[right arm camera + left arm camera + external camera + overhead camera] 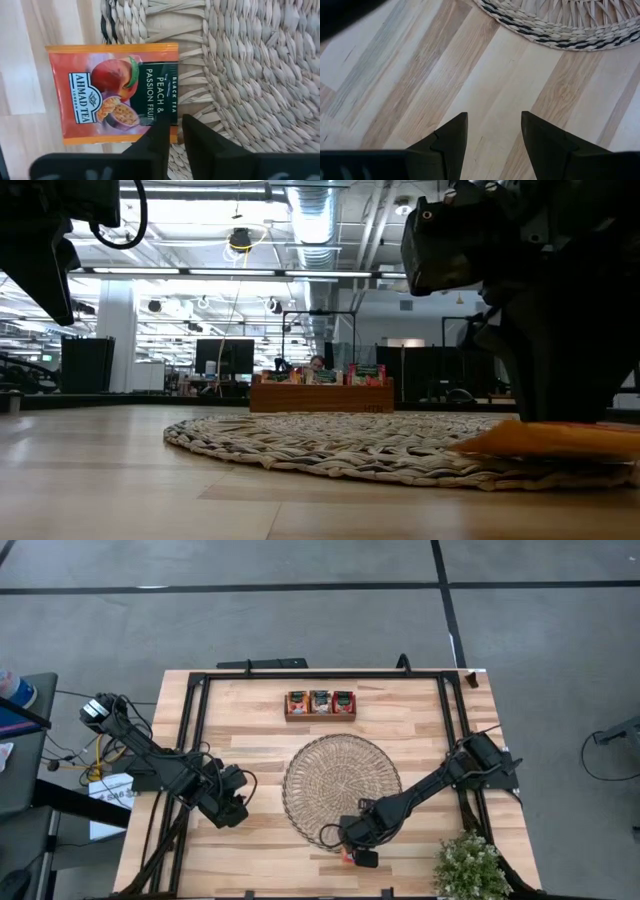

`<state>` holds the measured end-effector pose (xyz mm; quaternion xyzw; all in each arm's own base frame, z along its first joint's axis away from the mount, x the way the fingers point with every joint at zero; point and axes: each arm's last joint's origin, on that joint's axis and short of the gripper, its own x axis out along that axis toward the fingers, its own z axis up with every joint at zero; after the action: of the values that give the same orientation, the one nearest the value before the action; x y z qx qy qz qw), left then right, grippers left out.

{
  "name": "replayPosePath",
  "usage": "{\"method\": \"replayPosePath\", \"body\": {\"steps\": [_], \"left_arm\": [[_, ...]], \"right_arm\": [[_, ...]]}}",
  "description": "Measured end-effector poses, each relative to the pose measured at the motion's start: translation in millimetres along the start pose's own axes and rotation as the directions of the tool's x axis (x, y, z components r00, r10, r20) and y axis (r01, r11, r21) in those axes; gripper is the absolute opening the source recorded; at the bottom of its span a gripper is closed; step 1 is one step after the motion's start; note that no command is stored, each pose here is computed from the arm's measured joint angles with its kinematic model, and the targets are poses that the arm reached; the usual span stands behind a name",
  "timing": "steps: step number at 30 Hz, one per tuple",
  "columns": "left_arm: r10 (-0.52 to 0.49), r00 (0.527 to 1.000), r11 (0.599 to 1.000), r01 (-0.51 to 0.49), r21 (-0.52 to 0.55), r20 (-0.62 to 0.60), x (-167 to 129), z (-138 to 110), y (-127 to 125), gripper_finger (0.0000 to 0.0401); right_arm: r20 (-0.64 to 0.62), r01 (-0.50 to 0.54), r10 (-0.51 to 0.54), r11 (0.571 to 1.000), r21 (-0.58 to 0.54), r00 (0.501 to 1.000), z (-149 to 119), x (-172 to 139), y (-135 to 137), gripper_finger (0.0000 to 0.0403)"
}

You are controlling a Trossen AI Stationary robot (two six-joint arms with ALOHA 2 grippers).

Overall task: Pick & Place Tea
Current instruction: Put the orange tea bag into the left section of the brown wooden organizer

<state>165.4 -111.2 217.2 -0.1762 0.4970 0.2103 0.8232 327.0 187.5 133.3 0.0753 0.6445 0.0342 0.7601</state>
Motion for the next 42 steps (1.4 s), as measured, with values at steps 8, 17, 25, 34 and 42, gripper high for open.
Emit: {"method": "replayPosePath", "body": {"steps": [8,17,25,34,42], "left_arm": [[-0.002,1.000,1.000,0.002,-0.001,0.003,0,0,0,0.0177],[-0.002,1.000,1.000,0.002,-0.001,0.004,0,0,0,0.0177],[-0.003,1.000,1.000,0.003,-0.001,0.004,0,0,0,0.0177],[-0.008,1.000,1.000,0.008,-0.004,0.010,0,1,-1,0.0177],[-0.026,0.999,1.000,0.025,0.016,0.023,0,2,-3,0.0177]], "right_arm": [[-0.007,0.011,-0.011,1.000,-0.011,1.000,2,-3,1,0.0006],[-0.012,0.015,-0.015,1.000,0.022,1.000,2,-4,1,0.0001],[-0.009,0.025,-0.025,0.999,0.023,1.000,2,-4,1,0.0000],[-0.021,0.064,-0.064,0.998,0.018,0.998,5,-11,2,0.0000],[-0.003,0.092,-0.092,0.996,-0.011,0.996,13,-25,6,0.0000]]}}
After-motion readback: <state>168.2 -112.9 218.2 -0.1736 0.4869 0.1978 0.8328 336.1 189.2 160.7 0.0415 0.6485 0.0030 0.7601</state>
